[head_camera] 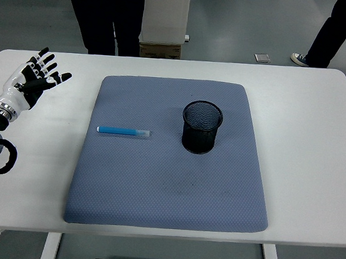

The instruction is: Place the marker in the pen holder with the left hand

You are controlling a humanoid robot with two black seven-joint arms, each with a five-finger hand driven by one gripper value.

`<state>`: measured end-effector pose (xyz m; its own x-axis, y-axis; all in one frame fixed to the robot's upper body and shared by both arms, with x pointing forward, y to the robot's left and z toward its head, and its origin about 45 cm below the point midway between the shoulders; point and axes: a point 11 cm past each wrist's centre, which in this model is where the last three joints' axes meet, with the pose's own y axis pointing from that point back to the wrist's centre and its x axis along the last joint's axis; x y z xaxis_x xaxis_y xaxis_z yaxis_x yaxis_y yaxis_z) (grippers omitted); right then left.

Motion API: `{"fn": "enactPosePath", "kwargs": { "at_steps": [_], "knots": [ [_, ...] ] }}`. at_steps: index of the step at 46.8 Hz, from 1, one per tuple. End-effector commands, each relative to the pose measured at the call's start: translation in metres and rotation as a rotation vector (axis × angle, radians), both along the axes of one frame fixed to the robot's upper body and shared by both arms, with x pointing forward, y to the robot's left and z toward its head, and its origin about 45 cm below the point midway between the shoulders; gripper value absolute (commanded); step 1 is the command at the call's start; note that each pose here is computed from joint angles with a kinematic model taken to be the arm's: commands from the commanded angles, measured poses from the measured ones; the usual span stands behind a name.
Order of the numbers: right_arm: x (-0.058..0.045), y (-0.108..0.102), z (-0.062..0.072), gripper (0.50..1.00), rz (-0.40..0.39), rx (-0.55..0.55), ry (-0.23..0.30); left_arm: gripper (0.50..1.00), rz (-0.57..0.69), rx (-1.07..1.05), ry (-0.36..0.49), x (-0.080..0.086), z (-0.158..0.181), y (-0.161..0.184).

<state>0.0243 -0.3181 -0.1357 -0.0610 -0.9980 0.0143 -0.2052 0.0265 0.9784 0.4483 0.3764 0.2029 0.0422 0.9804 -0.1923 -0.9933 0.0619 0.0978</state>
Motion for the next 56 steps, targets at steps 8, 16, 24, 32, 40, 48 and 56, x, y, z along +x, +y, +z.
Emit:
{"fn": "enactPosePath", "kwargs": {
  "at_steps": [8, 16, 24, 32, 40, 48, 56],
  "knots": [
    [0.0, 0.0, 0.0, 1.0, 0.0, 0.0, 0.0, 1.0, -0.005, 0.008, 0.004, 0.0, -0.001, 0.0],
    [0.0, 0.0, 0.0, 1.0, 0.0, 0.0, 0.0, 1.0, -0.007, -0.003, 0.003, 0.0, -0.002, -0.002],
    [0.0, 0.0, 0.0, 1.0, 0.0, 0.0, 0.0, 1.0, -0.035, -0.027, 0.003, -0.003, -0.003, -0.004],
    [0.0, 0.0, 0.0, 1.0, 0.0, 0.0, 0.0, 1.0, -0.076, -0.057, 0.004, -0.005, -0.006, -0.01],
    [0.0, 0.0, 0.0, 1.0, 0.0, 0.0, 0.0, 1.0, -0.074, -0.056, 0.001, -0.004, -0.004, -0.008],
    [0.0, 0.0, 0.0, 1.0, 0.0, 0.0, 0.0, 1.0, -0.073, -0.042, -0.004, -0.003, -0.001, -0.004],
    [0.0, 0.0, 0.0, 1.0, 0.0, 0.0, 0.0, 1.0, -0.077, -0.046, -0.01, -0.002, 0.002, -0.005]
  ]
}}
